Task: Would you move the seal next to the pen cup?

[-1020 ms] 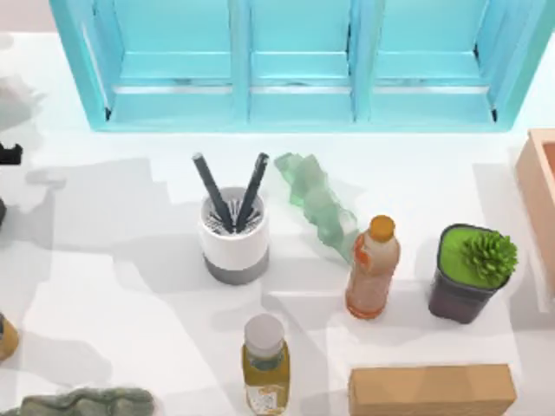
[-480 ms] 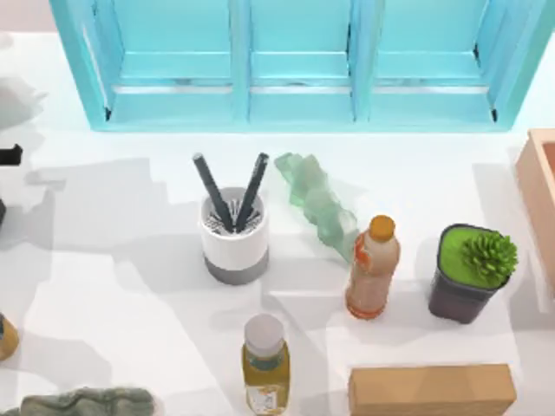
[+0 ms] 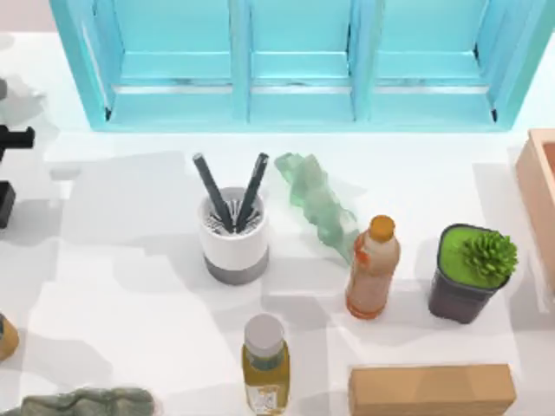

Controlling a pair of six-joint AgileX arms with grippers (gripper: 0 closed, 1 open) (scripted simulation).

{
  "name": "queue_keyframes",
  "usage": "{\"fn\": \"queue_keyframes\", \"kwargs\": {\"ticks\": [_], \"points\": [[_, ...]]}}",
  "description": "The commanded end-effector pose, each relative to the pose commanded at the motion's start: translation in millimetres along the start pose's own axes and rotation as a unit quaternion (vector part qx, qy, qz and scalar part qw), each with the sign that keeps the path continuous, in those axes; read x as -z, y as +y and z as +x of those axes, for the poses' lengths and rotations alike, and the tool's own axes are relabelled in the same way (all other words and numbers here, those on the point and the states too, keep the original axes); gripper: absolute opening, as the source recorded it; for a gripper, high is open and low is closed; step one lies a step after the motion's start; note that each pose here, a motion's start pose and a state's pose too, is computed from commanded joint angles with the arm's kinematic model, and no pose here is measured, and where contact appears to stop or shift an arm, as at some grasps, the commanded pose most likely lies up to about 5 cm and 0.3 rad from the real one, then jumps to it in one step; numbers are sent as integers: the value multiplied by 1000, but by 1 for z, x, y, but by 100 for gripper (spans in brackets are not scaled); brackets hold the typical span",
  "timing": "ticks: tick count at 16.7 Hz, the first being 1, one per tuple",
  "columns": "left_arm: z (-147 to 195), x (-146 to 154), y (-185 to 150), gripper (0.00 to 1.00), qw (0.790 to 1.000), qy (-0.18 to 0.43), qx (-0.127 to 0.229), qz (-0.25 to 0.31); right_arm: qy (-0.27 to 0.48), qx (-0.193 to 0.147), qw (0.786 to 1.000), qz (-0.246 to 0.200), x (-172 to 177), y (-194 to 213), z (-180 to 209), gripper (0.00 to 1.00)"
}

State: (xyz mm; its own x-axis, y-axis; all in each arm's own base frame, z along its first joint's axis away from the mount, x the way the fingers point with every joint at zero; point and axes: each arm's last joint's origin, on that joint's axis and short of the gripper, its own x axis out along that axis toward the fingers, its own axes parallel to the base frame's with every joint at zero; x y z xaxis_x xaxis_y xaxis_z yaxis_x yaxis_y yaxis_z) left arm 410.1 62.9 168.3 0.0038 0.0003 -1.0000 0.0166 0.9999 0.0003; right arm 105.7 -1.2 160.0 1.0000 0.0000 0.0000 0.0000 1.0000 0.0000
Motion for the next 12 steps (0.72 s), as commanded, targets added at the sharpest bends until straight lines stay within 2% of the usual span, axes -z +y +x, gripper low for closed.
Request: {"fn": "queue_keyframes", "kwargs": {"ticks": [3,8,12], "points": [[-41,-8,-40,0,1000,1,0,1,0,0,1000,0,0,0,0,100],[-109,3,-109,0,1000,6,0,4,0,0,1000,0,0,0,0,100],[-121,8,-121,0,1000,2,0,4,0,0,1000,0,0,0,0,100]]}}
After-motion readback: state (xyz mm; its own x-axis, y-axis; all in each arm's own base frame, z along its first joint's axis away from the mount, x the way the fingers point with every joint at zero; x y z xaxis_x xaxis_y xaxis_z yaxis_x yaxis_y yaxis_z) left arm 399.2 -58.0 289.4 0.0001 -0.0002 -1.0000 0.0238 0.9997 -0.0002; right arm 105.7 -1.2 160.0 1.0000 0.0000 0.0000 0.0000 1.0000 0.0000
